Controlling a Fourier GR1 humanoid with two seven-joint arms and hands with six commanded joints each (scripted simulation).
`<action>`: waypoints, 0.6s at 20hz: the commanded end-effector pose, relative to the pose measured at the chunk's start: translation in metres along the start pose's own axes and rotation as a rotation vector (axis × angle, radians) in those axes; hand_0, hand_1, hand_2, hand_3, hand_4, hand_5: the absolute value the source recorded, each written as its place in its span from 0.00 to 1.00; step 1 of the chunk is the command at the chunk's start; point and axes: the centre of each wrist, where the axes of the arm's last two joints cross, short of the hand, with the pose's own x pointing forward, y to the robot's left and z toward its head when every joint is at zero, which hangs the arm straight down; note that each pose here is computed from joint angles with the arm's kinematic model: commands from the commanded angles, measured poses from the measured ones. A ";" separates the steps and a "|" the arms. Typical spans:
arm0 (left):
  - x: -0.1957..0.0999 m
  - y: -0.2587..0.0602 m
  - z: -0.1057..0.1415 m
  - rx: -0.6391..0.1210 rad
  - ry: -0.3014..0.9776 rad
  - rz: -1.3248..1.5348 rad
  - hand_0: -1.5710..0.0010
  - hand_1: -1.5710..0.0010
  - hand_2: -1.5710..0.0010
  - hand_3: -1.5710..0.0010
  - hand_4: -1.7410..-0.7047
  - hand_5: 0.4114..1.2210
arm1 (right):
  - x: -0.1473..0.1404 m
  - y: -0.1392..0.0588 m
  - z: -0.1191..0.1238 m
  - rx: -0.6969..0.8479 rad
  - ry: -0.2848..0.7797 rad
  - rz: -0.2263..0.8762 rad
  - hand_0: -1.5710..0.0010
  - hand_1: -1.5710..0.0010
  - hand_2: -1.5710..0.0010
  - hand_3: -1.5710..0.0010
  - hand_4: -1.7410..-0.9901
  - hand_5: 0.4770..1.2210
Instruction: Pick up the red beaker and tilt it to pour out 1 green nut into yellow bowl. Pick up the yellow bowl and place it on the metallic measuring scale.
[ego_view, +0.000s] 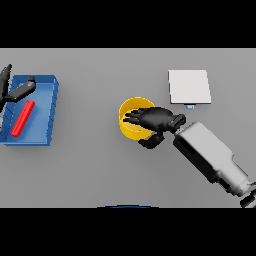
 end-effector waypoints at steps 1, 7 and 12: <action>0.004 0.001 0.001 0.002 -0.009 0.003 1.00 1.00 1.00 1.00 0.92 0.39 | 0.003 -0.001 -0.001 0.003 0.015 0.009 0.99 0.97 0.96 0.94 0.54 0.41; 0.003 0.010 0.002 0.014 -0.006 0.022 1.00 1.00 1.00 1.00 0.91 0.39 | 0.001 -0.002 0.003 0.072 -0.009 0.011 0.35 0.37 0.39 0.56 0.23 0.82; 0.003 0.007 0.004 0.013 -0.003 0.019 1.00 1.00 1.00 1.00 0.91 0.39 | 0.001 -0.005 0.003 0.085 -0.007 0.004 0.11 0.12 0.16 0.27 0.08 0.94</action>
